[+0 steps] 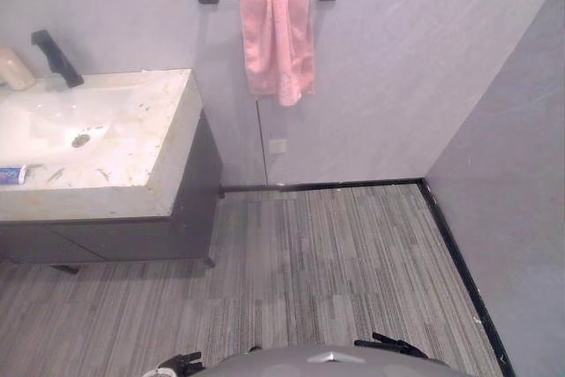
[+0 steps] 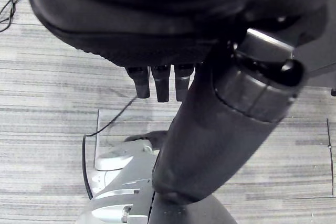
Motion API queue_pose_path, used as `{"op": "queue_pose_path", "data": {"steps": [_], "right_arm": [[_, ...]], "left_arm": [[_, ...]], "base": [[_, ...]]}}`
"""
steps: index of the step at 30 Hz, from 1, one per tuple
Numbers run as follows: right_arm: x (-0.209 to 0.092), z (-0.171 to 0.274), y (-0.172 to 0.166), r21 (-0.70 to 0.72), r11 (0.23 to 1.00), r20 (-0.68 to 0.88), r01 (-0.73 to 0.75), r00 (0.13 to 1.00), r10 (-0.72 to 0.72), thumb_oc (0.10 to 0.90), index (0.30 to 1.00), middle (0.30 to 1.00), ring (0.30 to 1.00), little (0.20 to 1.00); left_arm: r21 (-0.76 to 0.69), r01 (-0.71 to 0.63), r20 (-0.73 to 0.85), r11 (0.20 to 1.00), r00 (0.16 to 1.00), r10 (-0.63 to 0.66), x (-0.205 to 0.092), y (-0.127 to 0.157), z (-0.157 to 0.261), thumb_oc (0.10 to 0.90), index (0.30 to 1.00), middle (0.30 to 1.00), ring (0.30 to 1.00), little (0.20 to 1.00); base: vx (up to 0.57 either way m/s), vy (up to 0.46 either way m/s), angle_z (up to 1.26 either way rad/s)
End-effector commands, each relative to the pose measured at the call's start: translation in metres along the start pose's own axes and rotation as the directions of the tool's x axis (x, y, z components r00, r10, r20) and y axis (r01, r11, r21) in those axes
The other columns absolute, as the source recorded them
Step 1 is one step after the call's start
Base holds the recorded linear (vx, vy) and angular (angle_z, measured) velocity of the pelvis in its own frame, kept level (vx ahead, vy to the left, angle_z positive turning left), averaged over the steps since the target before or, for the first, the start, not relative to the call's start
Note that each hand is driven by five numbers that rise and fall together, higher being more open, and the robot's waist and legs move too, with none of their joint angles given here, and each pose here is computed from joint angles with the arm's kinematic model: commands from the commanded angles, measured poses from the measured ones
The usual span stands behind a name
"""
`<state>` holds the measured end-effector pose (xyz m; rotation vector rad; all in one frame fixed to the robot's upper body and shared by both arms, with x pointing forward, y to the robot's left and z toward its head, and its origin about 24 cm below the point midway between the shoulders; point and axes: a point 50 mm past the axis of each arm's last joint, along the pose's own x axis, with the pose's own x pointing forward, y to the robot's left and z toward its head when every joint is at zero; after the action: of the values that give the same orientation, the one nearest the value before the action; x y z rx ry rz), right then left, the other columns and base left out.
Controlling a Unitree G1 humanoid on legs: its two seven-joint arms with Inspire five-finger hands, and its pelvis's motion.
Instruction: Organize the bathroom.
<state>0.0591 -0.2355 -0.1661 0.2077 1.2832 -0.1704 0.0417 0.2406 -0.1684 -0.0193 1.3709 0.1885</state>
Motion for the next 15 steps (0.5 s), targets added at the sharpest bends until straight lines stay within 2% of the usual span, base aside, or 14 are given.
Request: {"op": "queue_pose_path", "data": {"steps": [1,15], "right_arm": [[0.0017,-0.0064,0.0064,-0.034,0.999,-0.042,-0.014,0.999,0.013,0.8,0.9,0.9,0.9,0.9],[0.002,-0.0068,0.0081,-0.029,0.999,-0.048,-0.032,0.998,0.03,0.8,0.9,0.9,0.9,0.9]], "left_arm": [[0.028,0.125,0.068,0.992,0.99,-0.127,0.003,-0.027,0.0194,0.8,0.9,0.9,0.9,0.9],[0.033,0.082,0.064,0.996,0.994,-0.084,0.0031,-0.0246,0.0156,0.8,0.9,0.9,0.9,0.9]], "base": [[0.0,0.0,0.0],[0.0,0.0,0.0]]}}
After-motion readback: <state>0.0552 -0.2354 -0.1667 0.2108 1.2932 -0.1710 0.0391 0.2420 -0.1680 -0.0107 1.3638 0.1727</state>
